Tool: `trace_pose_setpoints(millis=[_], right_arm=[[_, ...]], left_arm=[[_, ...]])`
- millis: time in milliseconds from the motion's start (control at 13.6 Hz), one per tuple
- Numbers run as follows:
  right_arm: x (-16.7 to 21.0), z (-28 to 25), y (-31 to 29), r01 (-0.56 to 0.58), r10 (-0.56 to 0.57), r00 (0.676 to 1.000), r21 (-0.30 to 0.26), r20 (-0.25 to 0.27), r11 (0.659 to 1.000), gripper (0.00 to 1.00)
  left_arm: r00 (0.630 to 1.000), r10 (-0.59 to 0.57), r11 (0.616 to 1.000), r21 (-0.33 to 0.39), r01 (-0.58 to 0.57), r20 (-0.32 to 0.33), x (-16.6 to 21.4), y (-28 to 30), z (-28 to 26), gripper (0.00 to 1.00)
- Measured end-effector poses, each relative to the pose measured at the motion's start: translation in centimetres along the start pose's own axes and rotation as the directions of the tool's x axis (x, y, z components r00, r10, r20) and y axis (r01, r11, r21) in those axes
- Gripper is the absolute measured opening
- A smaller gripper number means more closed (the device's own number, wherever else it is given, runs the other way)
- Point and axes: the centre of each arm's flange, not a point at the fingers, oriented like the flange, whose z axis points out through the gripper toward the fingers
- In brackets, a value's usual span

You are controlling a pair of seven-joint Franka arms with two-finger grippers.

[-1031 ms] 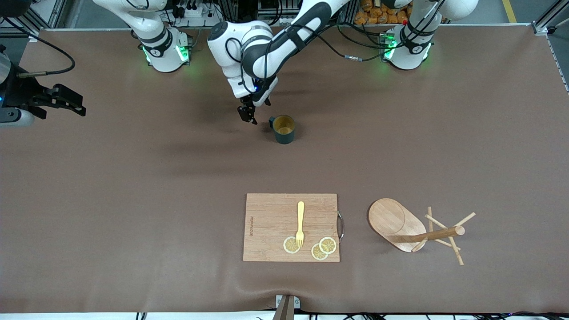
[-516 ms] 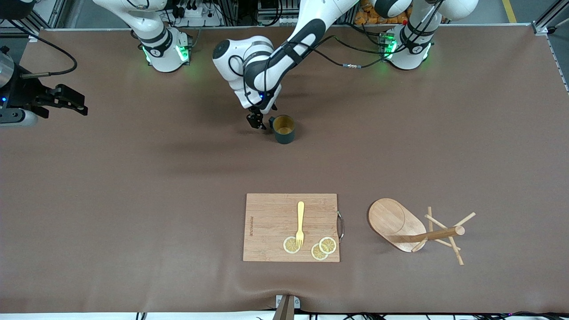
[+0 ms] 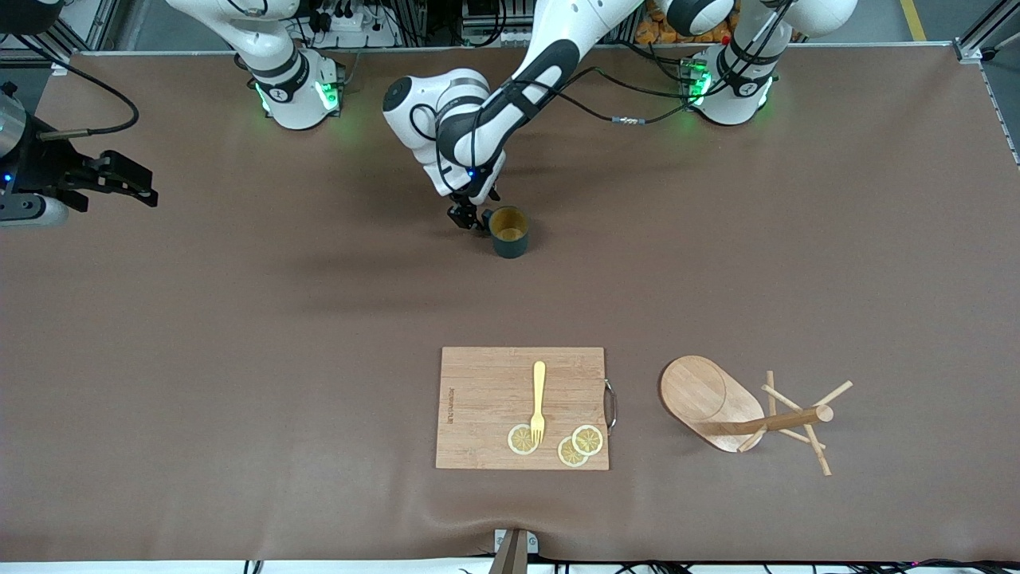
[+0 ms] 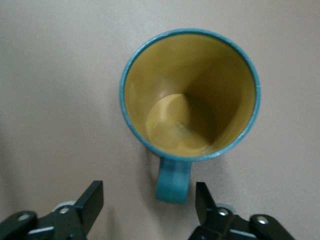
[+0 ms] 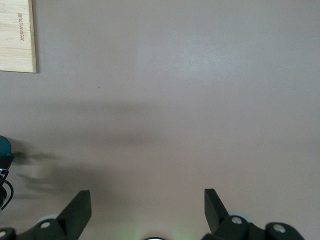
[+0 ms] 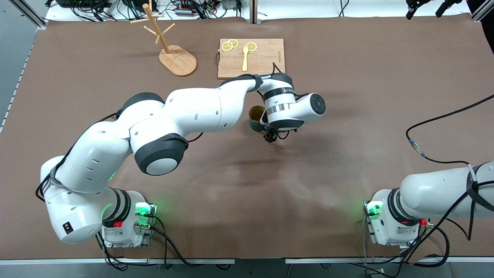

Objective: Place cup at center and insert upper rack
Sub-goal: 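Grasp the mug rim with the left gripper and lift it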

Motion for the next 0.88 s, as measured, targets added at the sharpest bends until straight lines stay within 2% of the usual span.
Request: trace_pose_setpoints(millis=[74, 442, 589, 884], right_arm=[[0.0, 0.0, 0.0, 0.000, 0.000, 1.000, 0.000, 0.000, 1.000, 1.00], [0.0, 0.0, -0.1, 0.002, -0.002, 1.000, 0.001, 0.000, 1.000, 1.00], [0.0, 0.0, -0.1, 0.002, -0.002, 1.000, 0.001, 0.000, 1.000, 1.00], [0.0, 0.0, -0.2, 0.003, -0.003, 1.000, 0.002, 0.000, 1.000, 1.00]], left_arm=[[1.000, -0.013, 1.000, -0.001, 0.013, -0.005, 0.0, -0.1, 0.0, 0.73], [0.996, -0.027, 0.996, -0.086, 0.019, -0.090, -0.8, -0.7, -0.1, 0.72], [0.996, -0.022, 0.994, -0.107, 0.013, -0.089, -1.5, -1.1, -1.0, 0.72], [0.995, -0.025, 0.995, -0.104, 0.015, -0.100, -1.5, -0.9, -0.3, 0.65]])
